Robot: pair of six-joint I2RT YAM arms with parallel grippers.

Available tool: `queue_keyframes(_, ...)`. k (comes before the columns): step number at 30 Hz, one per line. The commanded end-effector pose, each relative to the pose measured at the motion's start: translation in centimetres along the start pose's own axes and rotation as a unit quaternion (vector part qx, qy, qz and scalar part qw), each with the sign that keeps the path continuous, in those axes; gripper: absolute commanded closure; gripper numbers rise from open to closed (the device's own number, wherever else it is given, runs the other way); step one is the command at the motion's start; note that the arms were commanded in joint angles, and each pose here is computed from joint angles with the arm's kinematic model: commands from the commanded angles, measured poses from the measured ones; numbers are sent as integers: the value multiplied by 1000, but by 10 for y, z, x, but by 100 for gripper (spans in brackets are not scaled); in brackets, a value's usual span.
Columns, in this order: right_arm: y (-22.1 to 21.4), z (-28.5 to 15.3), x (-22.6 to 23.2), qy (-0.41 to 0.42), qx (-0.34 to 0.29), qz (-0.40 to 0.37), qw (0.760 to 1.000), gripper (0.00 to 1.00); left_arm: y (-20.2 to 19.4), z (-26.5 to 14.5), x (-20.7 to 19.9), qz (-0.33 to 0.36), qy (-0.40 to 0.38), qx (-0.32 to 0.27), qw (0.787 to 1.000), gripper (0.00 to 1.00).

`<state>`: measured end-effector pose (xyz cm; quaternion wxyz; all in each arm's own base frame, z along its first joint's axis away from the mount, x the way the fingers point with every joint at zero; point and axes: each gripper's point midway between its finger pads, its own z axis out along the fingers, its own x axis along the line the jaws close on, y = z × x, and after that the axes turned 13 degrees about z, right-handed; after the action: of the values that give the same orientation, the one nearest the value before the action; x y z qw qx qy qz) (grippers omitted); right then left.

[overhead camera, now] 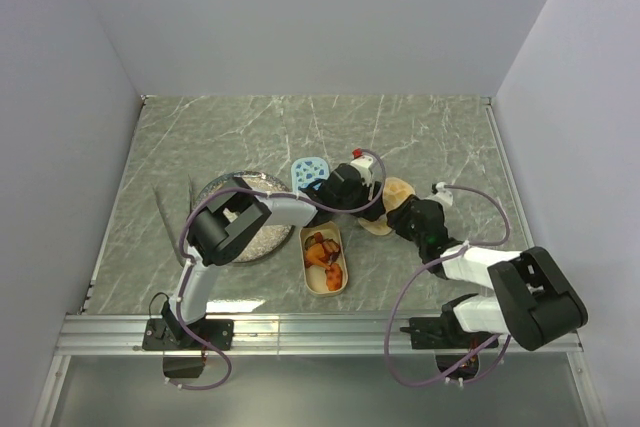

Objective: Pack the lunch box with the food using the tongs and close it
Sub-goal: Pick up the lid of the lunch box with the right arm

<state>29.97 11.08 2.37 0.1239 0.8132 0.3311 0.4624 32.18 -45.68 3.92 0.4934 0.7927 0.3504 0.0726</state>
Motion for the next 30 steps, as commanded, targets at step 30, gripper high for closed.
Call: queue_keyframes(30, 2, -45, 48, 166, -23, 84, 982, 56, -48, -24, -83, -23, -156, 64, 985, 33)
